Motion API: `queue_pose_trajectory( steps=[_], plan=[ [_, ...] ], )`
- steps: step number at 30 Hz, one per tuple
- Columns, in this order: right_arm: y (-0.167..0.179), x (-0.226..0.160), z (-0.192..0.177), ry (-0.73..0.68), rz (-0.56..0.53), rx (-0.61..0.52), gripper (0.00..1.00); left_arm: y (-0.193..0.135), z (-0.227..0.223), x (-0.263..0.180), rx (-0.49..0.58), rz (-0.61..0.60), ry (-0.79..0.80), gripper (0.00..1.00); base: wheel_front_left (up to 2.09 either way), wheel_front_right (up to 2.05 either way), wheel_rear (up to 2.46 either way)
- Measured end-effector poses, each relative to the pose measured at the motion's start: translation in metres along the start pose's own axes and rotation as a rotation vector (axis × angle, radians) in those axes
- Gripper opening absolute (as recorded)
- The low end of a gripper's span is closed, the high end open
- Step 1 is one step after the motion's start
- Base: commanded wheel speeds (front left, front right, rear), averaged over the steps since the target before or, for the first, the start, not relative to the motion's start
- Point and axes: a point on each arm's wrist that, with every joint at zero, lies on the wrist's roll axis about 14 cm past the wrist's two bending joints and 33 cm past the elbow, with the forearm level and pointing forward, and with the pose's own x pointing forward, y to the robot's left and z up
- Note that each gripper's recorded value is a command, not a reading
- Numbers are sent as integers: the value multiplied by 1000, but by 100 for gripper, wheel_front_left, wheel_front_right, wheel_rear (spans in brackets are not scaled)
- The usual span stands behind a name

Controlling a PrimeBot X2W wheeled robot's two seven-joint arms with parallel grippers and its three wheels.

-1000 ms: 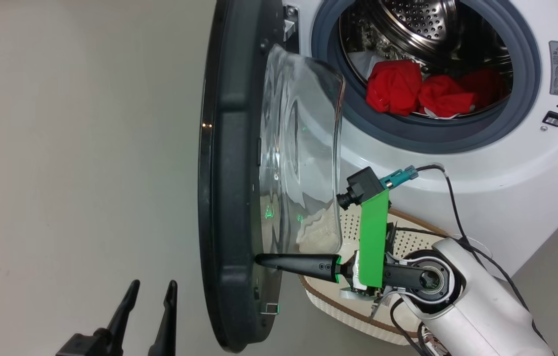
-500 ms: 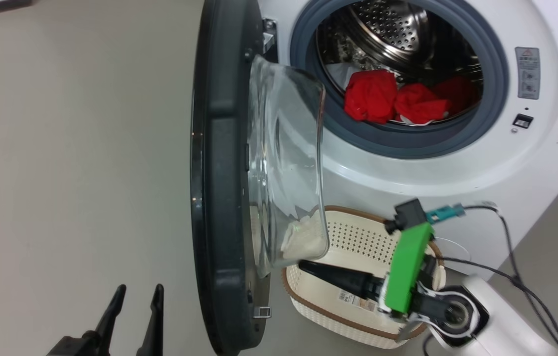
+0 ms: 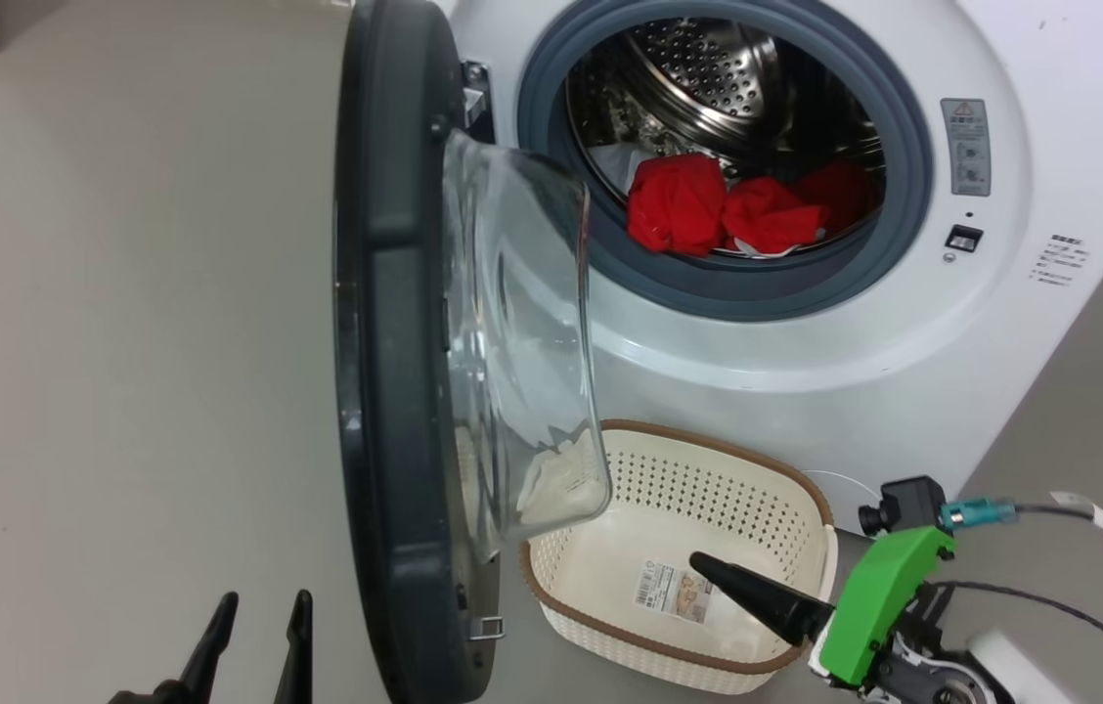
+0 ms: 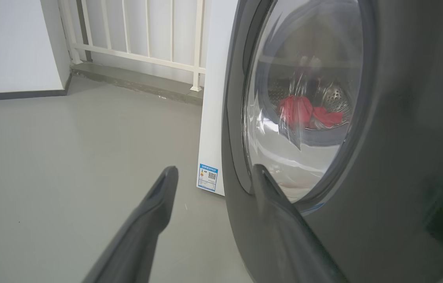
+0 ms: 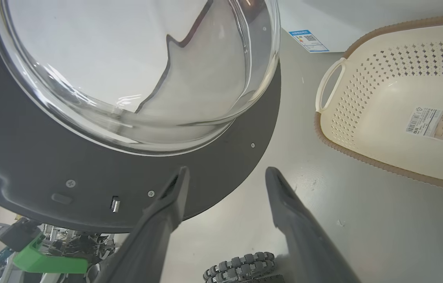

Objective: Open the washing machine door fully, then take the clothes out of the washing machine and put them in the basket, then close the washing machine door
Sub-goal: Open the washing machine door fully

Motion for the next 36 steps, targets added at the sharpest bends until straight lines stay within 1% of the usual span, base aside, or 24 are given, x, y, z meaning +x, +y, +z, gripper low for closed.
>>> queue_pose_trajectory(
  steps=[2, 6, 7, 9, 13, 20, 23, 28, 29, 30, 31, 32, 36],
  plan=[
    [-3, -2, 0, -17, -9, -3, 100, -1, 0, 1, 0, -4, 0, 100, 0, 0, 0],
    [-22, -14, 17, -119, -79, -95, 100, -5, -1, 2, -2, -16, 4, 100, 0, 0, 0],
    [-22, -14, 17, -119, -79, -95, 100, -5, -1, 2, -2, -16, 4, 100, 0, 0, 0],
    [-30, -18, 19, -137, -108, -140, 100, -6, -2, 3, -2, -18, 6, 100, 0, 0, 0],
    [-40, -25, 21, -188, -141, -196, 100, -7, -2, 4, -3, -21, 8, 100, 0, 0, 0],
    [-60, -40, 33, -299, -204, -322, 100, -7, -3, 4, -2, -22, 11, 100, 0, 0, 0],
    [-66, -45, 39, -355, -223, -351, 100, -7, -4, 4, -3, -23, 13, 100, 0, 0, 0],
    [-75, -49, 46, -371, -256, -458, 100, -8, -5, 5, -5, -22, 19, 100, 0, 0, 0],
    [-78, -52, 53, -388, -272, -483, 100, -7, -6, 5, -5, -21, 22, 100, 0, 0, 0],
    [-77, -53, 58, -405, -277, -498, 100, -7, -7, 6, -5, -21, 24, 100, 0, 0, 0],
    [-67, -57, 79, -477, -272, -547, 100, -7, -7, 6, -6, -19, 27, 100, 0, 0, 0],
    [-63, -58, 85, -501, -269, -561, 100, -7, -8, 6, -8, -18, 28, 100, 0, 0, 0],
    [-53, -61, 91, -560, -264, -610, 100, -7, -9, 7, -8, -17, 31, 100, 0, 0, 0]
  ],
)
